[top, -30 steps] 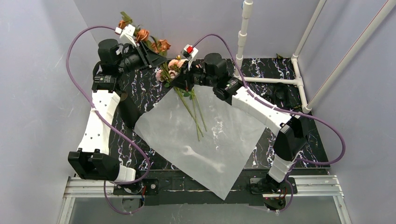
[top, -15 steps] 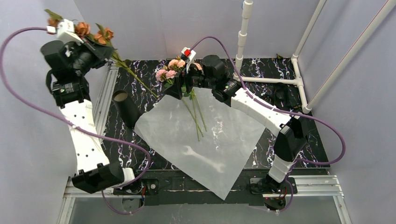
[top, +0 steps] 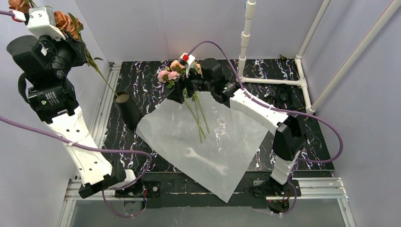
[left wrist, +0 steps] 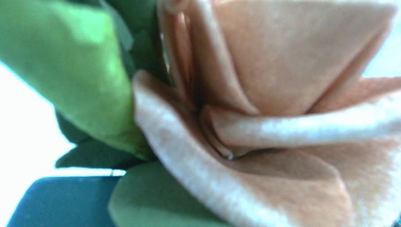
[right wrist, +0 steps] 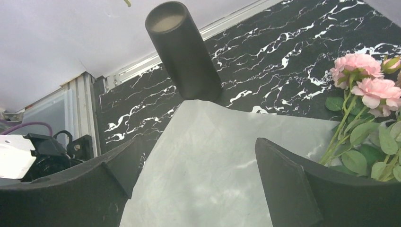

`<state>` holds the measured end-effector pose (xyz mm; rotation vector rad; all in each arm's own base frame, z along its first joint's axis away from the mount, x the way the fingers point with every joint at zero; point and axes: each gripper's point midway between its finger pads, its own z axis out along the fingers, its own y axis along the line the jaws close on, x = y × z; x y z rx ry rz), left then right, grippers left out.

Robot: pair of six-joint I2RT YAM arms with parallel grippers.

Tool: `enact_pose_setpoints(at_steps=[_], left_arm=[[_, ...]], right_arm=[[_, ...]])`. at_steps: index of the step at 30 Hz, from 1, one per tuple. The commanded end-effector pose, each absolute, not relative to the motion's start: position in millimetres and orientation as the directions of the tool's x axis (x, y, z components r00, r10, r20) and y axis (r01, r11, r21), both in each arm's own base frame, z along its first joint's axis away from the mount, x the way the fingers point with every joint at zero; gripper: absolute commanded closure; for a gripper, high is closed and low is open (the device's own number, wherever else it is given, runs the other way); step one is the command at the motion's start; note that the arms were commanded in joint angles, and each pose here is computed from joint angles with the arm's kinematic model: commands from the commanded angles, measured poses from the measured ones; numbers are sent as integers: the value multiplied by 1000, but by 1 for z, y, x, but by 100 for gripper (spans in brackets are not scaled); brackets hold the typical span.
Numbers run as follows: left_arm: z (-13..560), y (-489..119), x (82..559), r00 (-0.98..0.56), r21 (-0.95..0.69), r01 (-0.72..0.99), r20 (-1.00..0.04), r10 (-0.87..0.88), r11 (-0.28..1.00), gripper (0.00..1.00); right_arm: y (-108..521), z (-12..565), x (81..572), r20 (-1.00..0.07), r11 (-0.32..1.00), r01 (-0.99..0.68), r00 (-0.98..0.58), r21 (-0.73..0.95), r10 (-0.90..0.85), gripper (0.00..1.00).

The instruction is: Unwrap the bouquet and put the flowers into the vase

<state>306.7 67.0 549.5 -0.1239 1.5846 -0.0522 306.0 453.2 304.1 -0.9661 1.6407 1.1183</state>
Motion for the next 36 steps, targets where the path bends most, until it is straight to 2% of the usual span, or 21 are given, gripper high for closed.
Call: enact_pose_setpoints(at_steps=[1, 16, 22, 28, 36], left_arm=[[515, 84, 324, -125, -102, -82, -986, -111, 991, 100], [466, 91, 380, -196, -136, 29, -972, -128, 990, 100], [508, 73, 368, -150, -130, 105, -982, -113, 986, 100], [521, 60, 350, -126, -85, 140, -990, -67, 986, 100], [531, 69, 362, -91, -114, 112, -990, -104, 987, 100]], right_arm=[[459, 329, 312, -968, 279, -937, -240, 211, -74, 2], [450, 315, 316, -961, 334, -922, -249, 198, -117, 2], [447, 309, 318, -957, 349, -918, -252, 188, -146, 2], [448, 306, 315, -953, 332, -921, -263, 202, -150, 2], [451, 302, 315, -949, 320, -926, -266, 202, -170, 2]])
